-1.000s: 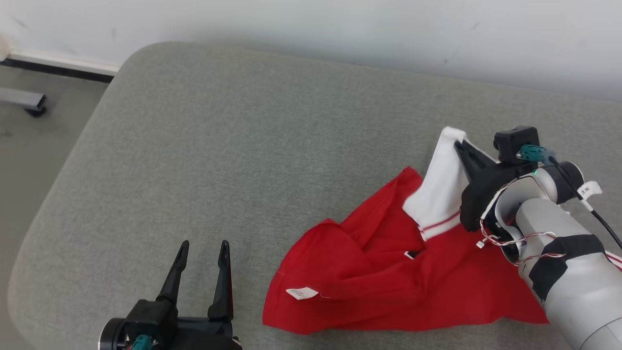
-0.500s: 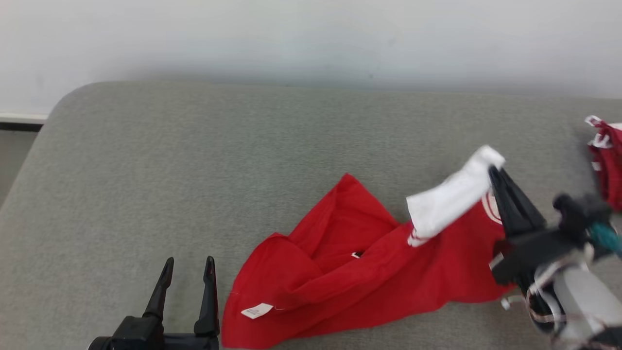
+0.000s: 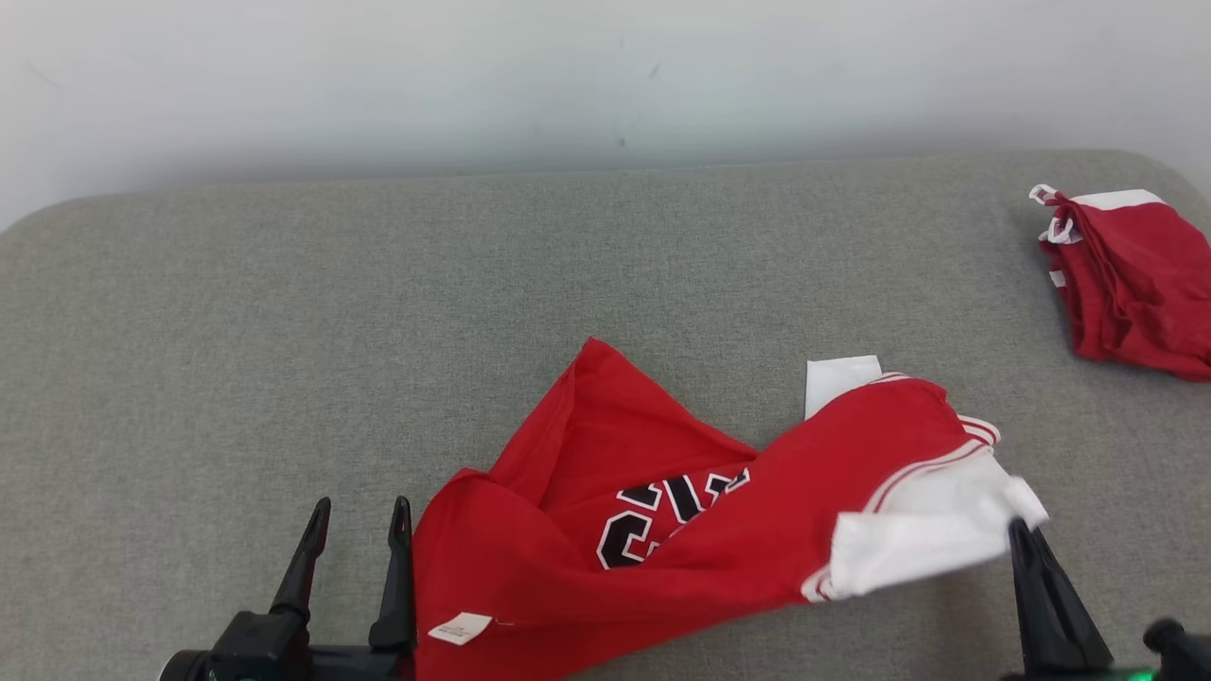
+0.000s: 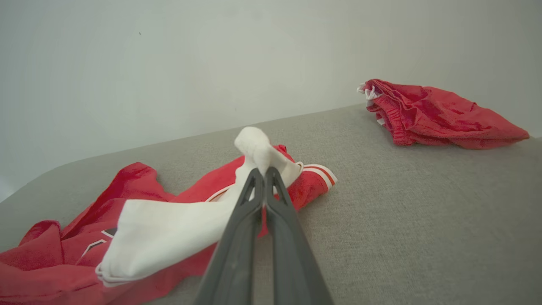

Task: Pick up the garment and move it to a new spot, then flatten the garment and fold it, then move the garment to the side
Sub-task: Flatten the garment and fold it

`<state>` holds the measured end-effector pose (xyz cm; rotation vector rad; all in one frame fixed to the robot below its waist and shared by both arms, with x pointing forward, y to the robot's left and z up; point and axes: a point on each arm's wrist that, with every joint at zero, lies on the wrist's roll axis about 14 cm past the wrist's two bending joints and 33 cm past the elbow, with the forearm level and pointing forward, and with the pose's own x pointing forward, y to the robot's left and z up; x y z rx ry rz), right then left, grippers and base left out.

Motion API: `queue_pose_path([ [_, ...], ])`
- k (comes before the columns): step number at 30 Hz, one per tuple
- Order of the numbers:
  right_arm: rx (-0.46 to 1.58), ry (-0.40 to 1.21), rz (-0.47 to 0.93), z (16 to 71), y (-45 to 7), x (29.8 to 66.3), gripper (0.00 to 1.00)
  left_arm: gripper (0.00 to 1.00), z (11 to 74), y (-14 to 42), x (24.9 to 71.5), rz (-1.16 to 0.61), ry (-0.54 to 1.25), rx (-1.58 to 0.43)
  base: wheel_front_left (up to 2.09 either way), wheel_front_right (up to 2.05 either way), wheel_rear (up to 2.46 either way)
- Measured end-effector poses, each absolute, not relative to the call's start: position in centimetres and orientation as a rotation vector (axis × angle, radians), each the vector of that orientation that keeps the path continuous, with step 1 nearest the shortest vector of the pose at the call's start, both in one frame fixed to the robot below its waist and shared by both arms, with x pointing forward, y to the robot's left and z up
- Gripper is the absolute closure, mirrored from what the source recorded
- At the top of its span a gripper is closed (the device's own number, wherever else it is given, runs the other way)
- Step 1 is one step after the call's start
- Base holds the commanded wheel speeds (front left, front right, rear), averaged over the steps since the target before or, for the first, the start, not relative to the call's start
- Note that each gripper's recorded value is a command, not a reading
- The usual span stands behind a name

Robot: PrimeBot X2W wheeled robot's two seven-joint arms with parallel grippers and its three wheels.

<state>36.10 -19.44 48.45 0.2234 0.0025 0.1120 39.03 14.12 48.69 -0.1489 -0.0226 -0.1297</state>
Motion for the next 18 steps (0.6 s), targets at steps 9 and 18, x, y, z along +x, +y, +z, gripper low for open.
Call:
queue_pose_path([
  [9,0.256,0.030,-0.026,47.1,-21.6,33.0,0.00,0.00,49.2,14.3,38.7,-0.135,-0.038,-0.135,0.00,0.00,0.00],
  [18,0.220,-0.084,-0.001,50.6,-21.4,33.5,0.00,0.00,49.9,15.3,37.5,-0.110,-0.058,-0.124,0.00,0.00,0.00],
])
